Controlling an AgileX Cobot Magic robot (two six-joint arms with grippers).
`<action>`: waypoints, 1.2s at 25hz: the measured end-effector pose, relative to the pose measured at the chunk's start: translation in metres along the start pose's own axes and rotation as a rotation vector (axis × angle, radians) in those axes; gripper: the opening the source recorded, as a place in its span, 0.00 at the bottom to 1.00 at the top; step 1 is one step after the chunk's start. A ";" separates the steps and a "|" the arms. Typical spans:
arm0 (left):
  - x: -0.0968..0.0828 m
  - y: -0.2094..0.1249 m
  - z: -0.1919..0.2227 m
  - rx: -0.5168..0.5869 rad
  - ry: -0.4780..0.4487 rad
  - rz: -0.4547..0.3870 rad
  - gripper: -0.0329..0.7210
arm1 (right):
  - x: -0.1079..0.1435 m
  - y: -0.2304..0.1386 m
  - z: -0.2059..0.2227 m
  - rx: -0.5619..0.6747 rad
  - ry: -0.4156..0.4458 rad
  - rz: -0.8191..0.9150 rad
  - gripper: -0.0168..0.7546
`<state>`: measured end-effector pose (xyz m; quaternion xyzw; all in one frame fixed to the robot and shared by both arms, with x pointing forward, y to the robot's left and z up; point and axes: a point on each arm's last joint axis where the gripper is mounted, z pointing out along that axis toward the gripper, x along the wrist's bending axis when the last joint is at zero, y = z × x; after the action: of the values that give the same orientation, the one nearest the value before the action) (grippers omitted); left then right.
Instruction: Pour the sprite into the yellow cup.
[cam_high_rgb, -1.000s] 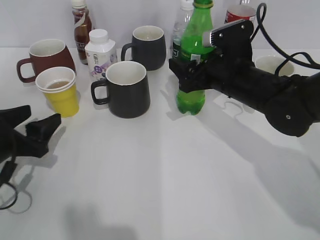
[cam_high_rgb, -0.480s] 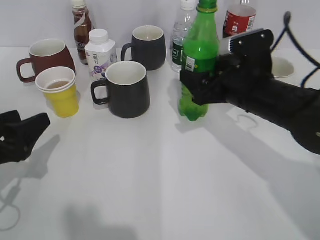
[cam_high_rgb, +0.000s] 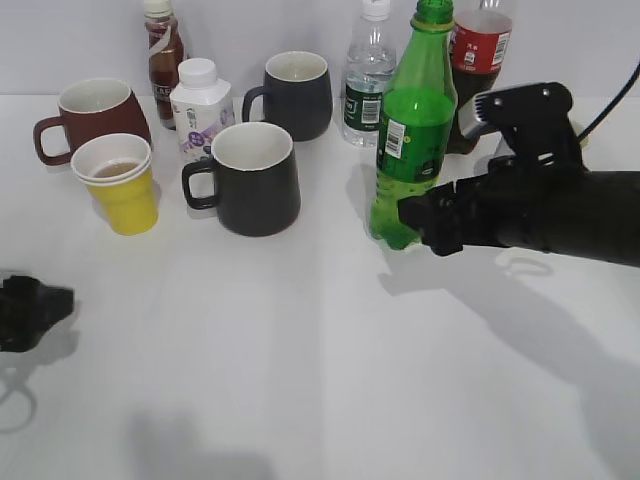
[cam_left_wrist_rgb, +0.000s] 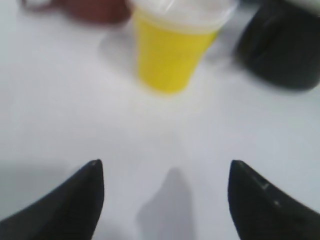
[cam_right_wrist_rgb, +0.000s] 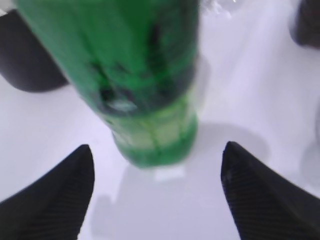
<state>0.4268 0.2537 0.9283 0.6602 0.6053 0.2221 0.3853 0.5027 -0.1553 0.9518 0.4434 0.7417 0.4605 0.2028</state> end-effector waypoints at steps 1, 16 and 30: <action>0.002 0.001 0.000 0.076 0.037 0.000 0.82 | 0.000 0.000 -0.002 0.013 0.000 0.007 0.78; -0.030 0.035 -0.081 0.652 0.149 -0.066 0.82 | -0.010 0.002 -0.045 0.239 -0.197 0.090 0.77; -0.016 0.010 -0.216 0.161 -0.044 0.291 0.82 | 0.012 -0.005 -0.167 0.615 -0.155 0.044 0.66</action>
<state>0.2667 0.2902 1.0697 0.7745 0.5105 0.2118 0.3078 0.3754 -0.2309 1.0312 0.5338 0.8187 0.1837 0.1050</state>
